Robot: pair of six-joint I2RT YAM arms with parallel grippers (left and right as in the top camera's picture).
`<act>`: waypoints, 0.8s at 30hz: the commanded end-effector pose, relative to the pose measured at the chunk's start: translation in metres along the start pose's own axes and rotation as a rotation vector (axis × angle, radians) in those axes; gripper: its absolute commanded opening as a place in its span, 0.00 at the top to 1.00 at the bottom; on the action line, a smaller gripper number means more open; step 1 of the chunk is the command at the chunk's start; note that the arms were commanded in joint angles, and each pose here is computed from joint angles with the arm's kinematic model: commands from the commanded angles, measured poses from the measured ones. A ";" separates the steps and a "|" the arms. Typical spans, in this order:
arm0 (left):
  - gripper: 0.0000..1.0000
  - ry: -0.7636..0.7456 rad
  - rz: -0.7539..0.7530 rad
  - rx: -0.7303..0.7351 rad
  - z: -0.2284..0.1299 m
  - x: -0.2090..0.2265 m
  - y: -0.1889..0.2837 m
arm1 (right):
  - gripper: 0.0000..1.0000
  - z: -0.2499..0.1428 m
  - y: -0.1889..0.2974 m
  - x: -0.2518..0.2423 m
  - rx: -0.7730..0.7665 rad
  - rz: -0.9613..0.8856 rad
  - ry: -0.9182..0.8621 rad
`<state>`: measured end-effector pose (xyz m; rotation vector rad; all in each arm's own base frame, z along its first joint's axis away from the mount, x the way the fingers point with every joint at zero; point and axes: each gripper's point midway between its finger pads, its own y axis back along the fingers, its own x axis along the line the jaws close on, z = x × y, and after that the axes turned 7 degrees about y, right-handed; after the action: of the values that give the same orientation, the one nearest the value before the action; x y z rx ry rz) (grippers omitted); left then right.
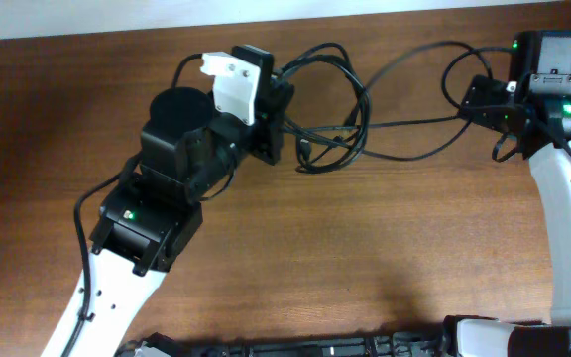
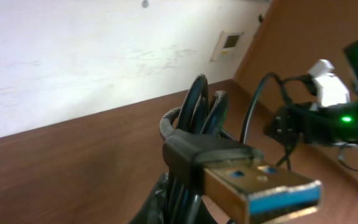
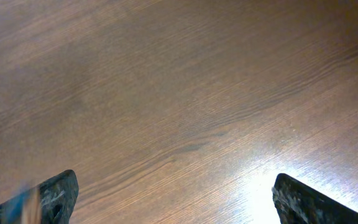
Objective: Untangle cables
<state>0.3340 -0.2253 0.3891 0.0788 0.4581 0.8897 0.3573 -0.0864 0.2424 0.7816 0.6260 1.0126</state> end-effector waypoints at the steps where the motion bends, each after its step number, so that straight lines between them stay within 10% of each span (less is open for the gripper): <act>1: 1.00 -0.021 0.057 -0.063 0.020 0.012 0.014 | 0.01 0.005 -0.001 -0.012 -0.007 -0.022 -0.026; 15: 1.00 -0.035 0.179 -0.061 0.017 0.034 0.016 | 0.01 0.002 -0.002 -0.017 0.011 -0.020 0.020; 24: 1.00 -0.035 0.137 -0.045 0.014 0.027 0.015 | 0.01 -0.016 0.020 0.068 0.001 0.510 0.419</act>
<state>0.3502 -0.1960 0.3775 0.1192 0.4400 1.0547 0.3589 -0.0652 0.2355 0.7853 0.7577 1.2758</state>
